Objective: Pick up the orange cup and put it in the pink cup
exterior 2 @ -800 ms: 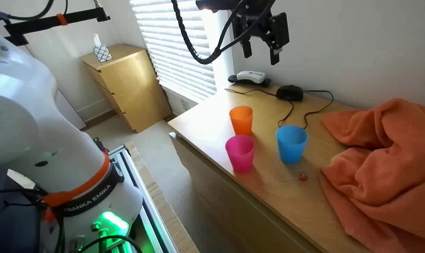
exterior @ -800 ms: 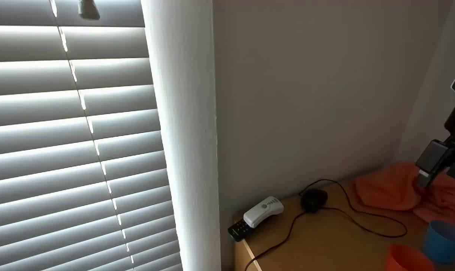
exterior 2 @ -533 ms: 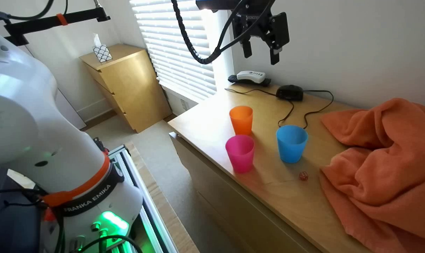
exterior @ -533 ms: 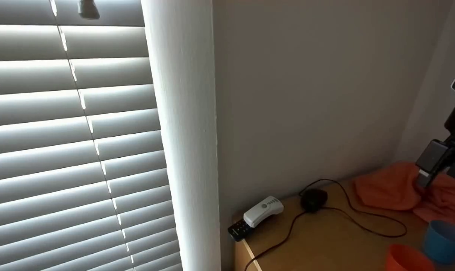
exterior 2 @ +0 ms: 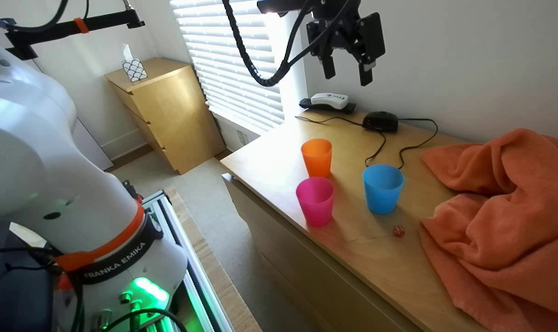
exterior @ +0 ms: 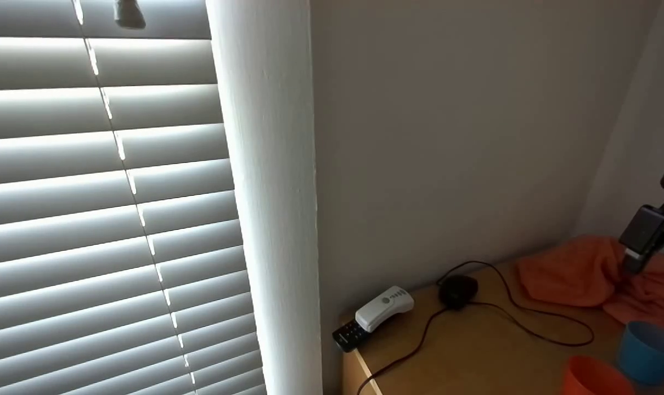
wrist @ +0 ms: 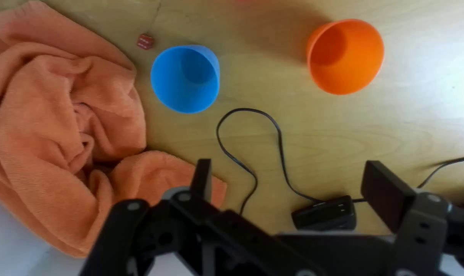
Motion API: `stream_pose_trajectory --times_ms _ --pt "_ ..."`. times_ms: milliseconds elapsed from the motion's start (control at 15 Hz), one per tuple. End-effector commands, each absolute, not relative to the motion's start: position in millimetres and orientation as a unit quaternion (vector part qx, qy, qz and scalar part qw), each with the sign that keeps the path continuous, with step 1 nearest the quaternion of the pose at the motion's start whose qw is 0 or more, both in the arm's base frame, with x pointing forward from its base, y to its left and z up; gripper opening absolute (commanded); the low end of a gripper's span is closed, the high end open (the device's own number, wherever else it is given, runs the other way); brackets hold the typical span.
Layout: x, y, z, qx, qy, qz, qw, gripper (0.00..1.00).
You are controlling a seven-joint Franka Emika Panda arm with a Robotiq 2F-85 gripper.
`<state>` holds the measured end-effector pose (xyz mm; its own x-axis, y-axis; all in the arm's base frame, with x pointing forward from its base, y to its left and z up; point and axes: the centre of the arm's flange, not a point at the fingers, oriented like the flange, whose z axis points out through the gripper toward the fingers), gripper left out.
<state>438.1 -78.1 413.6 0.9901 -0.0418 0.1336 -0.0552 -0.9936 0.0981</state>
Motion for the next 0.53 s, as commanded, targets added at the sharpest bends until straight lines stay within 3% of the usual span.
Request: stream_pose_trajectory --times_ms 0,467 --pt "409 -86 422 0.991 -0.068 0.042 0.106 1.00" --pt "413 -92 424 0.991 -0.087 0.021 0.101 1.00"
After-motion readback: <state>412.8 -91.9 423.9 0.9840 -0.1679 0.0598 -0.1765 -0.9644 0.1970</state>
